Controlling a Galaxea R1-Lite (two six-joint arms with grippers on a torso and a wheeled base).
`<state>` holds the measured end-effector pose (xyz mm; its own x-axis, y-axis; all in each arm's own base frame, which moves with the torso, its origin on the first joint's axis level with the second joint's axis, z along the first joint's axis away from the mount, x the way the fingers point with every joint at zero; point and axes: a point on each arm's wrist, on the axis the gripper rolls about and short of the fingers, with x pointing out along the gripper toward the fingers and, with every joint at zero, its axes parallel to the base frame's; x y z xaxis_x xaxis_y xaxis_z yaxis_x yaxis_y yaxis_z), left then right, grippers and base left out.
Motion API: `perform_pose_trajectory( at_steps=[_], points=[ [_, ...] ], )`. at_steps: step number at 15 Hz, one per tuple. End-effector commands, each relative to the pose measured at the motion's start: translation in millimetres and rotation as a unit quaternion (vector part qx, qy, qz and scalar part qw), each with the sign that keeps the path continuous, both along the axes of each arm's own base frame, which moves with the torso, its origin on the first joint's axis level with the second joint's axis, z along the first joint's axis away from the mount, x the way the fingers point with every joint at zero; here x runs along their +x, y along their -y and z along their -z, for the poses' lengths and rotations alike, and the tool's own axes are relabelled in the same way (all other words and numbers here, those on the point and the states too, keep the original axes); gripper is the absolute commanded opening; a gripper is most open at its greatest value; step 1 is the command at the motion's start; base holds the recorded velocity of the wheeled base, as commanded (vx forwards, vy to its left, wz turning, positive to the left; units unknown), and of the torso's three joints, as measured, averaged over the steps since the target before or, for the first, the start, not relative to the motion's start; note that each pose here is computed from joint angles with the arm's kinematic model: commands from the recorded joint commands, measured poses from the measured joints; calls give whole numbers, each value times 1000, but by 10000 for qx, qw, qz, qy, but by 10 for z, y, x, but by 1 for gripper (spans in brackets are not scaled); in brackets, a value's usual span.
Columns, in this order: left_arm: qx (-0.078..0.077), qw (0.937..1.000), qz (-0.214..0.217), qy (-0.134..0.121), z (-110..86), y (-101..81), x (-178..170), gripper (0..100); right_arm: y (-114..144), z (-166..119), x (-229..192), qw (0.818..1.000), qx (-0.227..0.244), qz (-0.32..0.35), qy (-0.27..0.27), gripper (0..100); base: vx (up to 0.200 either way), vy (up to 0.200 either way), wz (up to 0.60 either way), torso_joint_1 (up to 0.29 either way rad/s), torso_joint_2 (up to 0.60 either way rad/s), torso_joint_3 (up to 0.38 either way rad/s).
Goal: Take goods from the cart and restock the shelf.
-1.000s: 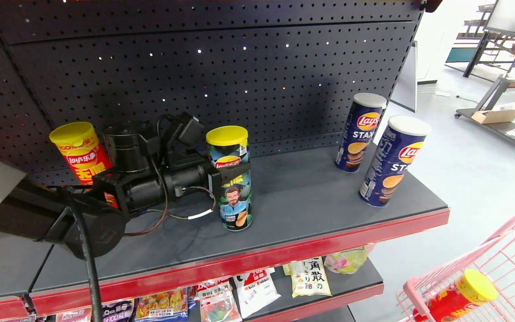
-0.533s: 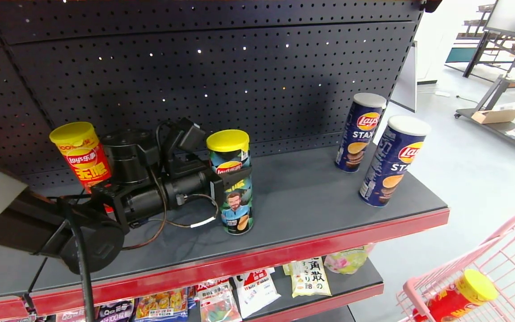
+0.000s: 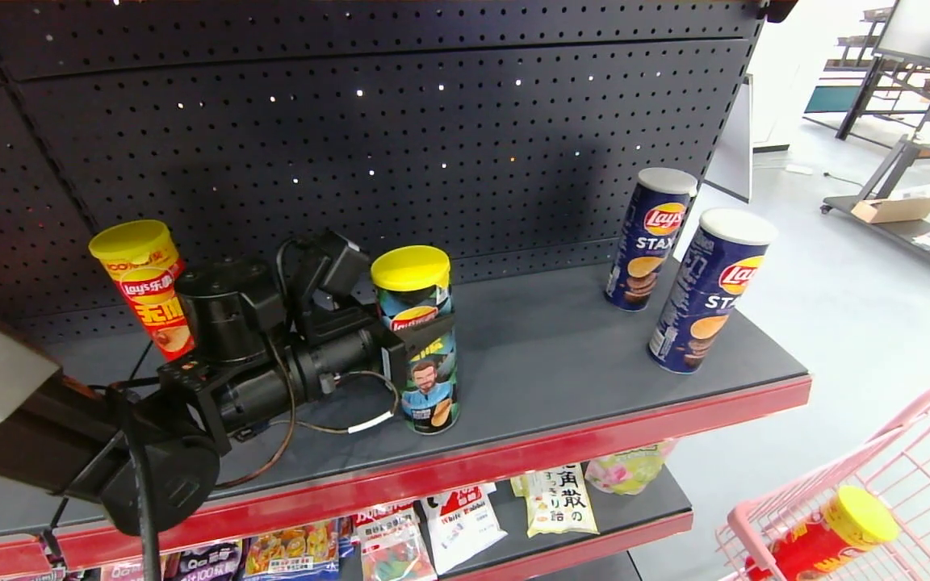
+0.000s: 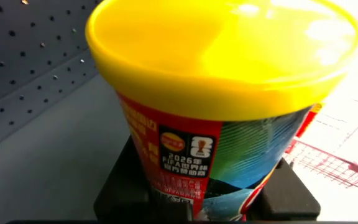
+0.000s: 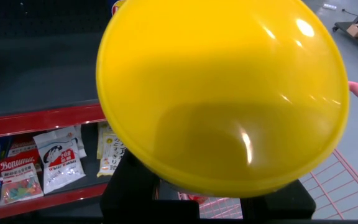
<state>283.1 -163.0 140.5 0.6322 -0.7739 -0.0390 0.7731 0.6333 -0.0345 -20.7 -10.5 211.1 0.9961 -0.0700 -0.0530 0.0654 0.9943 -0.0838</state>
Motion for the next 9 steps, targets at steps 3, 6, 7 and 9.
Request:
perform_pose_trajectory(
  at_steps=[3, 6, 7, 9],
  points=[
    [-1, 10000, 81, -41, 26, 35, -54, 0, 1, 0, -5, 10000, 4, -4, 14, 0, 0, 0, 0, 0, 0, 0],
    [8, 10000, 82, -42, 68, 15, -88, 0, 1, -3, -3, 10000, 2, -4, 7, 0, 0, 0, 0, 0, 0, 0],
    [11, 10000, 82, -49, 80, 12, -94, 0, 1, -3, -3, 10000, 2, -4, 7, 0, 0, 0, 0, 0, 0, 0],
    [4, 10000, 82, -35, 70, 10, -98, 0, 0, -3, 0, 10000, 1, -4, -1, 0, 0, 0, 0, 0, 0, 0]
  ],
)
